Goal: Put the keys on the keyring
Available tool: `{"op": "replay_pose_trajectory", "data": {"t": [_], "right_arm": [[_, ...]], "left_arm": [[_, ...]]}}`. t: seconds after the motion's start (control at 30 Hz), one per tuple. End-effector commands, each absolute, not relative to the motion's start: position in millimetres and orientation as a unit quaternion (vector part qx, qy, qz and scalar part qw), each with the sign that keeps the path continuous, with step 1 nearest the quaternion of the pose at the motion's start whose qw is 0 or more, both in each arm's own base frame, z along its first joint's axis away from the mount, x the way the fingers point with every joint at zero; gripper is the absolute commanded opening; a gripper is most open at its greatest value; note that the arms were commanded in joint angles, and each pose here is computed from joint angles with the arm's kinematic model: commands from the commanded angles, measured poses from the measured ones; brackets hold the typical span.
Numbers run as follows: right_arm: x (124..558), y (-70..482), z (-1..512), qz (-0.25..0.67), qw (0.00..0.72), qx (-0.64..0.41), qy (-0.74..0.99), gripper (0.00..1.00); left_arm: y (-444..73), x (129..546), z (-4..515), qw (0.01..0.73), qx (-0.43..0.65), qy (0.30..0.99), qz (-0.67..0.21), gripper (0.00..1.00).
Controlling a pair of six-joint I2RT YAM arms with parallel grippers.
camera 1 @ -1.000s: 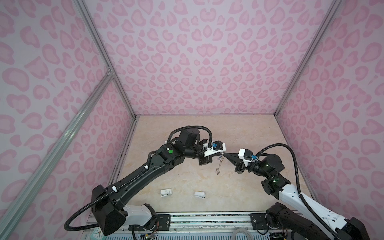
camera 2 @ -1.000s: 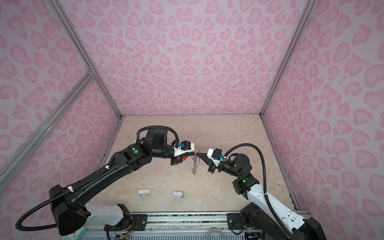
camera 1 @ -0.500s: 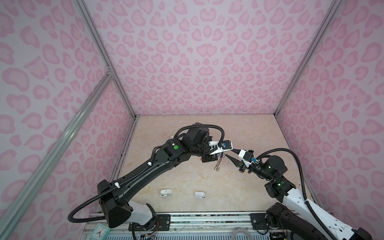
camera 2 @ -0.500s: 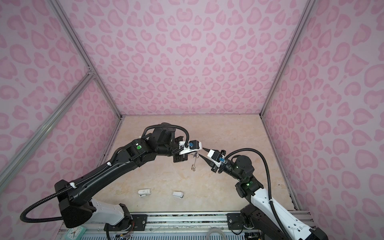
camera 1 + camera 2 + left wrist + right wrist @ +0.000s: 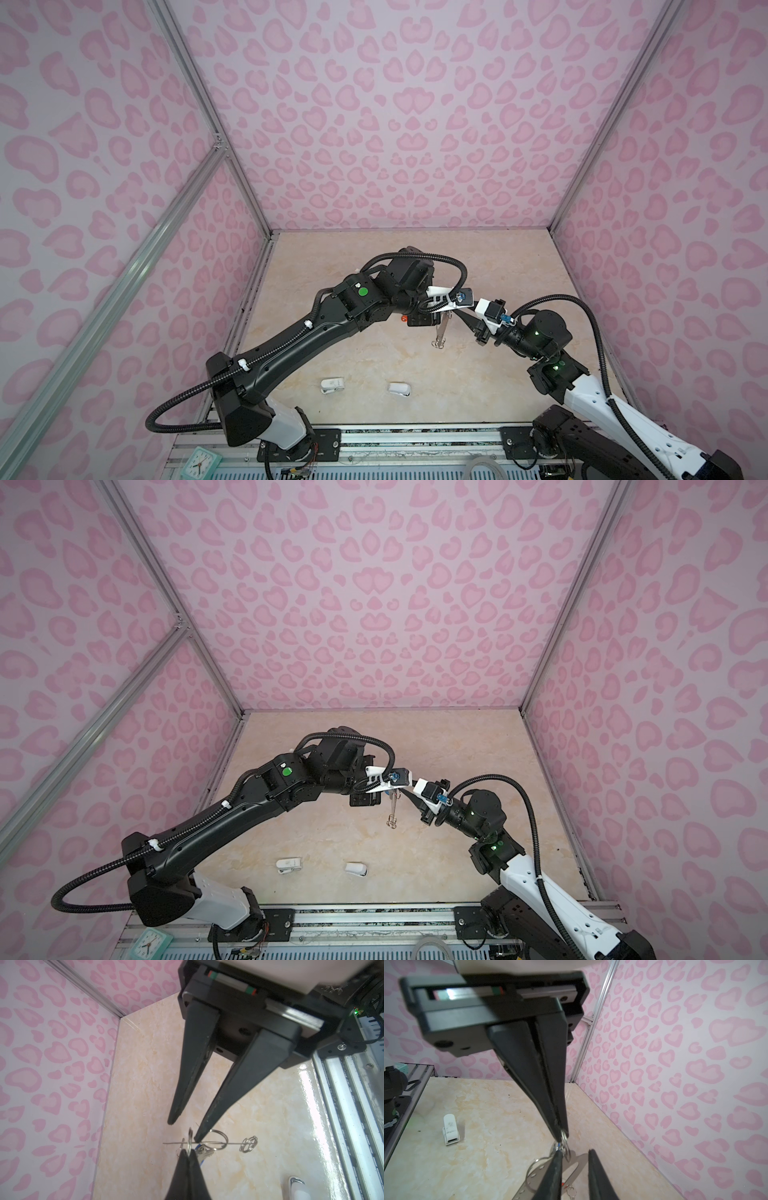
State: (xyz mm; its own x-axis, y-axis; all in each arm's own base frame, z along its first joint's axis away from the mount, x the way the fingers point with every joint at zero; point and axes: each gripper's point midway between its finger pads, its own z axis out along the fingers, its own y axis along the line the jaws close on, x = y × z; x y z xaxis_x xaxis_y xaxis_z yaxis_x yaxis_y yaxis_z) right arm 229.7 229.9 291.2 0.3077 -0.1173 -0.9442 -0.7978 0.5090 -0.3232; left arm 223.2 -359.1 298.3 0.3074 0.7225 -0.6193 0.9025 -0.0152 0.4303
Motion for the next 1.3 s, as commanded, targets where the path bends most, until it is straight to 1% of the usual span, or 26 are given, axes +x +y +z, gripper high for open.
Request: {"op": "replay_pose_trajectory", "data": {"t": [0.0, 0.13, 0.27, 0.37, 0.7, 0.73, 0.8, 0.83, 0.87, 0.97, 1.07, 1.2, 1.23, 1.27], "right_arm": [[226, 231, 302, 0.261, 0.697, -0.424, 0.516, 0.23], [227, 232, 301, 0.263, 0.696, -0.424, 0.516, 0.21], [227, 232, 298, 0.263, 0.692, -0.425, 0.520, 0.14], [227, 233, 295, 0.262, 0.688, -0.428, 0.524, 0.13], [223, 236, 290, 0.274, 0.679, -0.437, 0.522, 0.01], [223, 235, 291, 0.274, 0.679, -0.437, 0.522, 0.00], [222, 235, 293, 0.275, 0.681, -0.437, 0.519, 0.00], [221, 235, 294, 0.275, 0.683, -0.436, 0.519, 0.00], [222, 234, 295, 0.275, 0.684, -0.434, 0.518, 0.00], [221, 234, 299, 0.279, 0.688, -0.430, 0.514, 0.00], [221, 234, 300, 0.281, 0.689, -0.429, 0.512, 0.00], [221, 235, 303, 0.281, 0.692, -0.430, 0.508, 0.00], [221, 235, 304, 0.281, 0.692, -0.430, 0.507, 0.00], [221, 236, 305, 0.282, 0.693, -0.430, 0.505, 0.00]], "left_arm": [[-360, 224, 300, 0.397, 0.709, 0.573, -0.106, 0.03], [-361, 223, 299, 0.396, 0.711, 0.571, -0.104, 0.03], [-363, 220, 302, 0.399, 0.714, 0.564, -0.110, 0.03], [-362, 217, 303, 0.402, 0.718, 0.557, -0.113, 0.03], [-362, 211, 305, 0.414, 0.729, 0.532, -0.118, 0.03], [-362, 213, 305, 0.417, 0.725, 0.535, -0.114, 0.06], [-361, 220, 304, 0.424, 0.715, 0.546, -0.105, 0.22], [-358, 224, 304, 0.428, 0.708, 0.553, -0.101, 0.29], [-356, 227, 305, 0.433, 0.700, 0.559, -0.101, 0.31], [-349, 235, 307, 0.450, 0.672, 0.577, -0.117, 0.35], [-346, 236, 305, 0.466, 0.651, 0.585, -0.132, 0.35], [-349, 234, 300, 0.467, 0.635, 0.596, -0.156, 0.35], [-349, 232, 289, 0.459, 0.633, 0.602, -0.163, 0.39], [-350, 231, 286, 0.459, 0.628, 0.603, -0.174, 0.40]]}}
